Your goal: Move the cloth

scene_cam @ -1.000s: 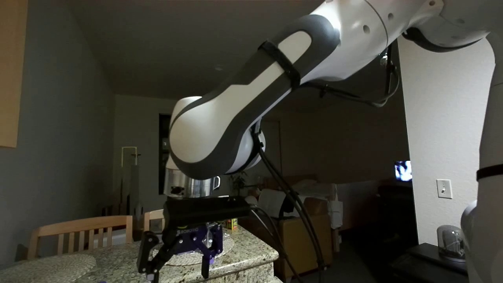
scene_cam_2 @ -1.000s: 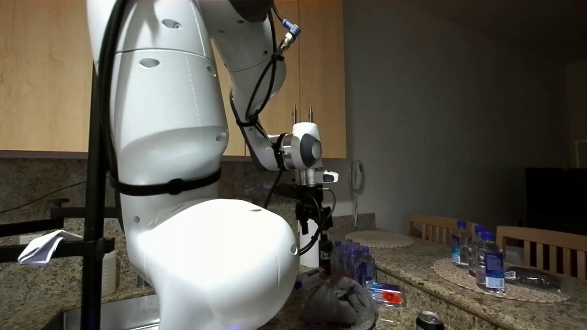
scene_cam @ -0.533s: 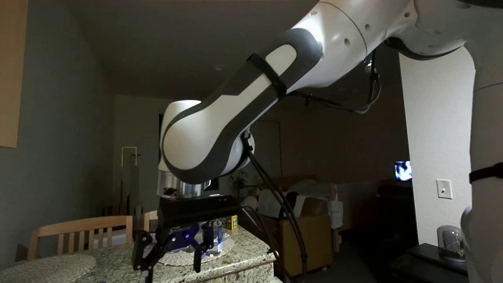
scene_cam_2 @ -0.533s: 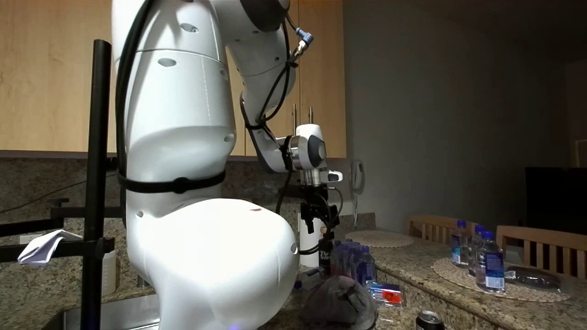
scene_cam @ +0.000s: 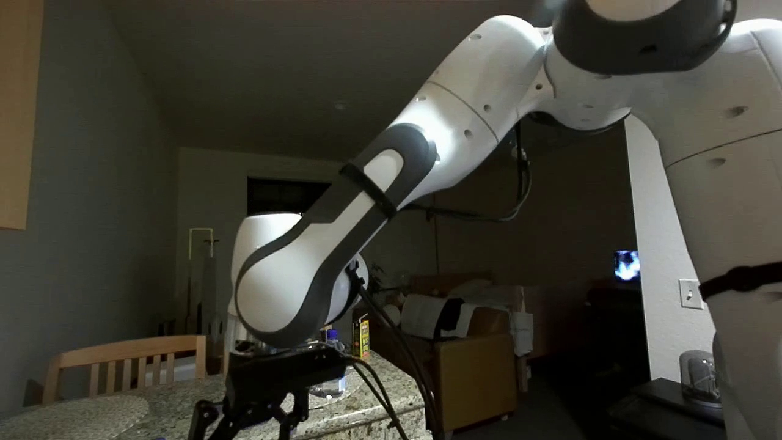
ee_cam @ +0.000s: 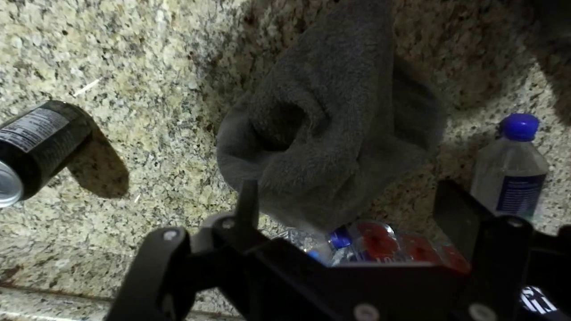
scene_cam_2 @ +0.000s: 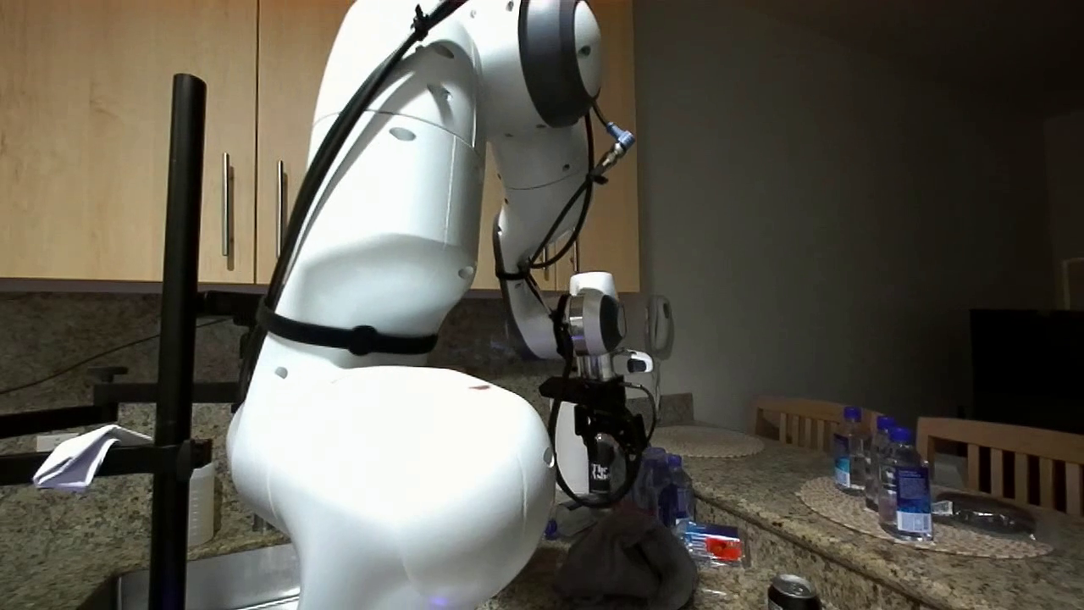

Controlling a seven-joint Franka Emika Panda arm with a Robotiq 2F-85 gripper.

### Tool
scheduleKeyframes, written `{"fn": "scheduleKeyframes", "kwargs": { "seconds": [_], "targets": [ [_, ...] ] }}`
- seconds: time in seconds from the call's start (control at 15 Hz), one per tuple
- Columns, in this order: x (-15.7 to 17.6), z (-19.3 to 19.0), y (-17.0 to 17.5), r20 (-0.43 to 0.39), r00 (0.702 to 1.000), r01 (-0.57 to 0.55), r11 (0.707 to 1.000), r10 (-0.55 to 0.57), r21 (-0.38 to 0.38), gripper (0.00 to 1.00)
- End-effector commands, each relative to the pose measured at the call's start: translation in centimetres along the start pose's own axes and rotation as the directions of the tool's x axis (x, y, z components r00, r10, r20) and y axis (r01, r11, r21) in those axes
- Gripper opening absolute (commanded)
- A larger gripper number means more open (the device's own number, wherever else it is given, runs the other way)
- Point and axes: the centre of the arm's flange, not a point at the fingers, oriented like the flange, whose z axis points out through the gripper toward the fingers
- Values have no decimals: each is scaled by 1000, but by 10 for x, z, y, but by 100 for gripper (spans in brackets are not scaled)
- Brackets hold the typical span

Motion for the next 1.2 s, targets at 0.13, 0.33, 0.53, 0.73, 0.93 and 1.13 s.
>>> {"fn": "scheduleKeyframes", "kwargs": {
  "seconds": [0.13,0.33,0.53,0.73,0.93,1.13],
  "targets": [
    [5,59,-12,38,997,-58,997,60,-43,100],
    [-1,86,-20,24,993,-117,991,119,-65,100],
    [0,106,-26,-45,980,-198,977,195,-78,100],
    [6,122,-28,-110,957,-277,957,267,-90,100],
    [9,133,-31,-136,941,-325,940,309,-109,100],
    [6,142,-34,-114,943,-325,938,313,-117,67]
  ]
}}
